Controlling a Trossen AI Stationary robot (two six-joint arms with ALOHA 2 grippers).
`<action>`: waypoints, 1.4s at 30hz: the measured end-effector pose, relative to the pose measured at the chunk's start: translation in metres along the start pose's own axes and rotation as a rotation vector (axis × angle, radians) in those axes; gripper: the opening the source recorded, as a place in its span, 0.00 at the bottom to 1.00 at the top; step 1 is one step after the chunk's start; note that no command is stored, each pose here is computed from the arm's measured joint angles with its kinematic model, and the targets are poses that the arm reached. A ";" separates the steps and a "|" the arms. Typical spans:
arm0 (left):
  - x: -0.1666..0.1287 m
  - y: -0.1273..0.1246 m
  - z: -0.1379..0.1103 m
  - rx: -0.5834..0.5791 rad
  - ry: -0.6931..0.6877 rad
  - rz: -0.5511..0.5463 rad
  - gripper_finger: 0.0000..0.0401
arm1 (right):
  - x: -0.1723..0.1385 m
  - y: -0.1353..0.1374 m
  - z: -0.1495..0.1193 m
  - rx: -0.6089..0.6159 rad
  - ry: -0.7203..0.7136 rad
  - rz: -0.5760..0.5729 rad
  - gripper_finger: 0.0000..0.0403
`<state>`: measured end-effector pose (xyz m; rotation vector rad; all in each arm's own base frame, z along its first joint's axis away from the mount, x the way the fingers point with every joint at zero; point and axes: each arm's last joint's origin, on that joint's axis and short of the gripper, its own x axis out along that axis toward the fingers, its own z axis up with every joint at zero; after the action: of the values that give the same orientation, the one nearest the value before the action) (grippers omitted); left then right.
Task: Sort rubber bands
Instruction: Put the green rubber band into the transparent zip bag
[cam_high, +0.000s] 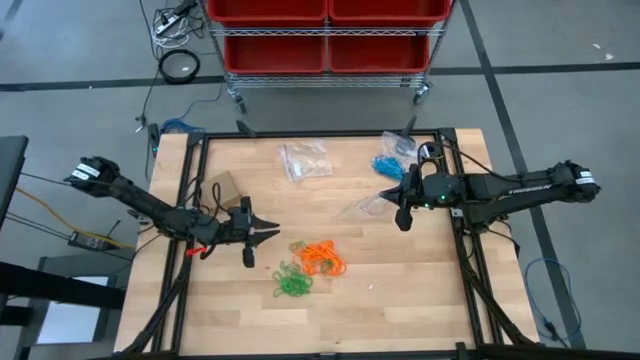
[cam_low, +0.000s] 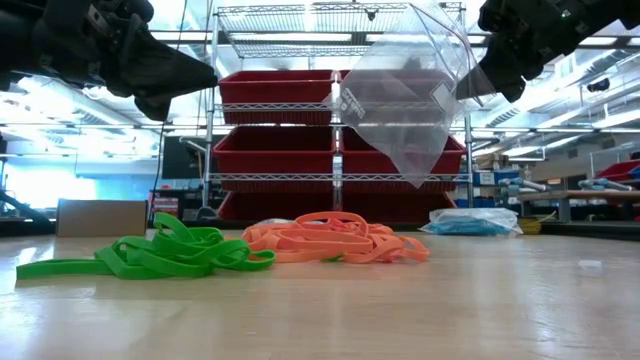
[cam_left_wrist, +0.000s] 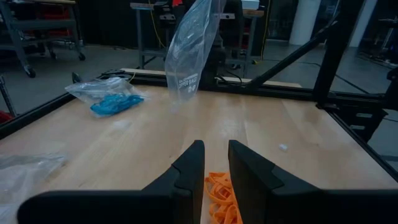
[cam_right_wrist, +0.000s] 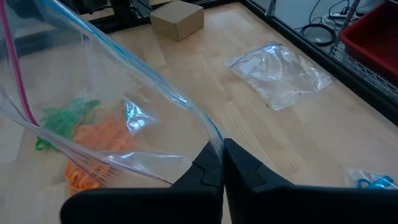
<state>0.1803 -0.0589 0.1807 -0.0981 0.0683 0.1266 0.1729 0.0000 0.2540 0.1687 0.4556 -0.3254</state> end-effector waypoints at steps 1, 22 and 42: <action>0.000 0.000 0.000 0.000 0.000 0.000 0.20 | 0.000 0.000 0.000 0.000 -0.001 0.000 0.00; 0.000 0.000 0.000 0.000 0.000 0.000 0.20 | 0.000 0.001 -0.002 -0.022 0.026 0.030 0.00; 0.000 0.000 0.000 0.001 0.000 0.000 0.20 | -0.002 0.003 -0.013 0.011 0.152 0.099 0.00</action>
<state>0.1803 -0.0589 0.1807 -0.0976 0.0688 0.1262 0.1672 0.0064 0.2437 0.2273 0.5933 -0.2190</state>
